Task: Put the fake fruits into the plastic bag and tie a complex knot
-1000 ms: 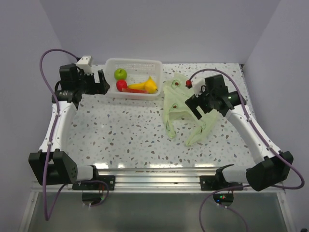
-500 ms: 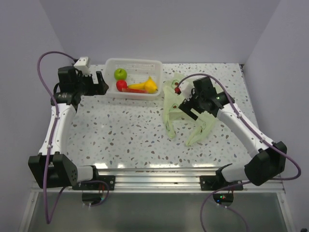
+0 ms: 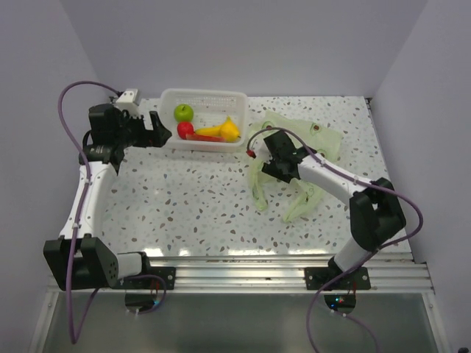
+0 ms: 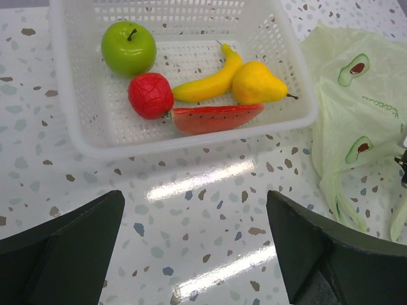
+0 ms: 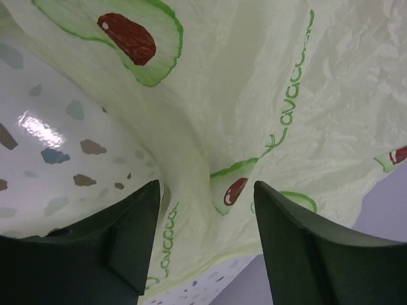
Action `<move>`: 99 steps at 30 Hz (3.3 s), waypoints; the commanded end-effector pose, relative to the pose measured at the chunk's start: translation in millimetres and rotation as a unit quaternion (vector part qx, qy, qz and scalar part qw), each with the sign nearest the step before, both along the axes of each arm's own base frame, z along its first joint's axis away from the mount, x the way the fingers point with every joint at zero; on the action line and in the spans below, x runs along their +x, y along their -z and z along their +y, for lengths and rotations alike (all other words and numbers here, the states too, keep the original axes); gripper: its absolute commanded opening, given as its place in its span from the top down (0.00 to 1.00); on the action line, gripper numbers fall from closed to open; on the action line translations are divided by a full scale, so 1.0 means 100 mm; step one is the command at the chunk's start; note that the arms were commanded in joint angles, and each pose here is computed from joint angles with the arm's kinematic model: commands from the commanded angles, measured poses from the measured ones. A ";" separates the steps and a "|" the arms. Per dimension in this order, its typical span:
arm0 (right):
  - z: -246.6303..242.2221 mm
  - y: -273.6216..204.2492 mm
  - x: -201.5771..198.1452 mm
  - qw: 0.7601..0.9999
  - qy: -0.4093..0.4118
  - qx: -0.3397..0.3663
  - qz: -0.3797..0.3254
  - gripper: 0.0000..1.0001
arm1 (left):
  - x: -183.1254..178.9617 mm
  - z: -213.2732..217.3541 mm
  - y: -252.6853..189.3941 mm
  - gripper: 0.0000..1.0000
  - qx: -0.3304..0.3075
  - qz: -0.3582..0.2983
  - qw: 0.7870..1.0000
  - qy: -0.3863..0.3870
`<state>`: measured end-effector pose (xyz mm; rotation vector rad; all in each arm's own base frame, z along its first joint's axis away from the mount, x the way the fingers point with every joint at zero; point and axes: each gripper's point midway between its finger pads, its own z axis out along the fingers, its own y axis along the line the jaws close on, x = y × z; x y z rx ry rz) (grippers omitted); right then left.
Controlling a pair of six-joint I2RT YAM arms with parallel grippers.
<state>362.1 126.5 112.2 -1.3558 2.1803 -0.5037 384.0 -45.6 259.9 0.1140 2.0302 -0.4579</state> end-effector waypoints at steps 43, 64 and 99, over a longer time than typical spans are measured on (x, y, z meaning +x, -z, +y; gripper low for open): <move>0.64 -0.62 -0.27 0.943 0.104 0.287 0.132 1.00 | -0.70 -3.31 0.98 0.28 0.320 -0.560 0.587 0.489; 0.09 -1.28 0.12 0.917 0.164 0.361 0.051 1.00 | -0.55 -3.39 1.97 1.00 0.351 -0.456 0.523 0.629; -0.06 -0.82 0.27 0.865 0.291 0.409 -0.019 1.00 | 1.09 -1.21 -0.05 0.10 0.167 -0.190 0.946 0.201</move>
